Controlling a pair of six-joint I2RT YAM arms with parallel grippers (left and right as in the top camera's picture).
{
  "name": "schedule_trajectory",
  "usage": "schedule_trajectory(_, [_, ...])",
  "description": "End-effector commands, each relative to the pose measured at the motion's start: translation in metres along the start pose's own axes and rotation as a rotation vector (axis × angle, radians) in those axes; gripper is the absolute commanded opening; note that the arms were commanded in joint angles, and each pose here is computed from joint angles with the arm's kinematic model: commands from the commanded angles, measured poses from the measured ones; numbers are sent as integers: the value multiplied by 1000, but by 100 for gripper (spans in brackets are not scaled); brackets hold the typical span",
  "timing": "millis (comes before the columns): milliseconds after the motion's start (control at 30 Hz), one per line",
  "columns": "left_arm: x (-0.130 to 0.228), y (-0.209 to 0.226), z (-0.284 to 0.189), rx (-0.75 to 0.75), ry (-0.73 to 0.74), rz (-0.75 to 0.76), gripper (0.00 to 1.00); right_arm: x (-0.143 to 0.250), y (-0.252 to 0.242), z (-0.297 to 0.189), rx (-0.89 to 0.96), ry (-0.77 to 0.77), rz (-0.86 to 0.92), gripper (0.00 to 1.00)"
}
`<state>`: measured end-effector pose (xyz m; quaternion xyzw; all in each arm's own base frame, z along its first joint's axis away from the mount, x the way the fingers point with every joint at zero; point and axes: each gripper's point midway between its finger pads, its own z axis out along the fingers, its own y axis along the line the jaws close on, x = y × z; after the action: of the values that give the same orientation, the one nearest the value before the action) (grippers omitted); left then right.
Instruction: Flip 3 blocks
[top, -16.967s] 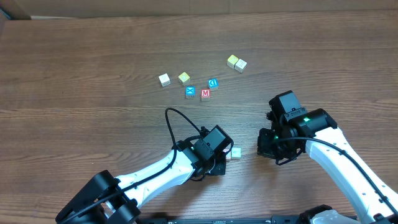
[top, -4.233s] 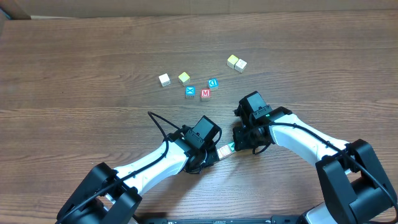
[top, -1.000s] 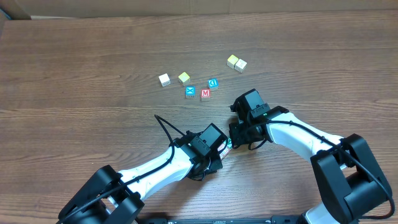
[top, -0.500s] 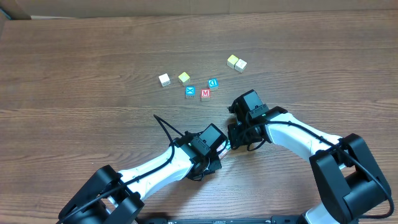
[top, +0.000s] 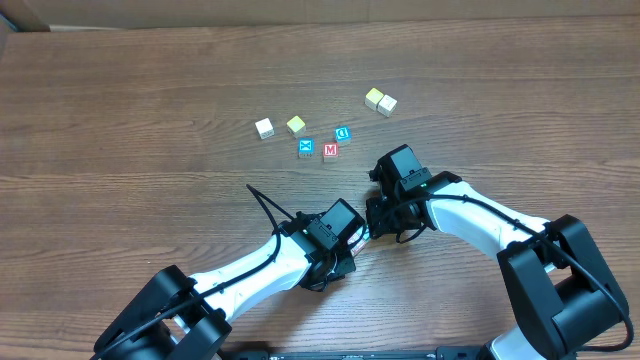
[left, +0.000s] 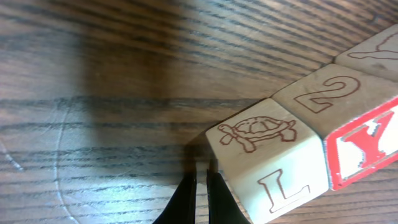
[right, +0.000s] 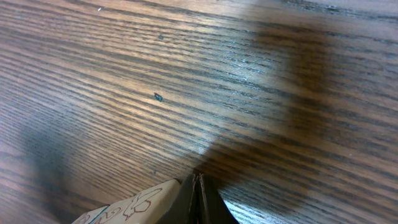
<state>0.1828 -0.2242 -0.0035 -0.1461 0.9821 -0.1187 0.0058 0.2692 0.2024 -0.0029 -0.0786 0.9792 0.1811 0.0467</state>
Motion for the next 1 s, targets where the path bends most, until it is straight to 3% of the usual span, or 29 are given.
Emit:
schedule_trajectory(0, [1, 11, 5, -53, -6, -25, 4, 10, -15, 11, 80, 30, 39, 4])
schedule_trajectory(967, [0, 9, 6, -47, -9, -59, 4, 0, -15, 11, 83, -12, 23, 4])
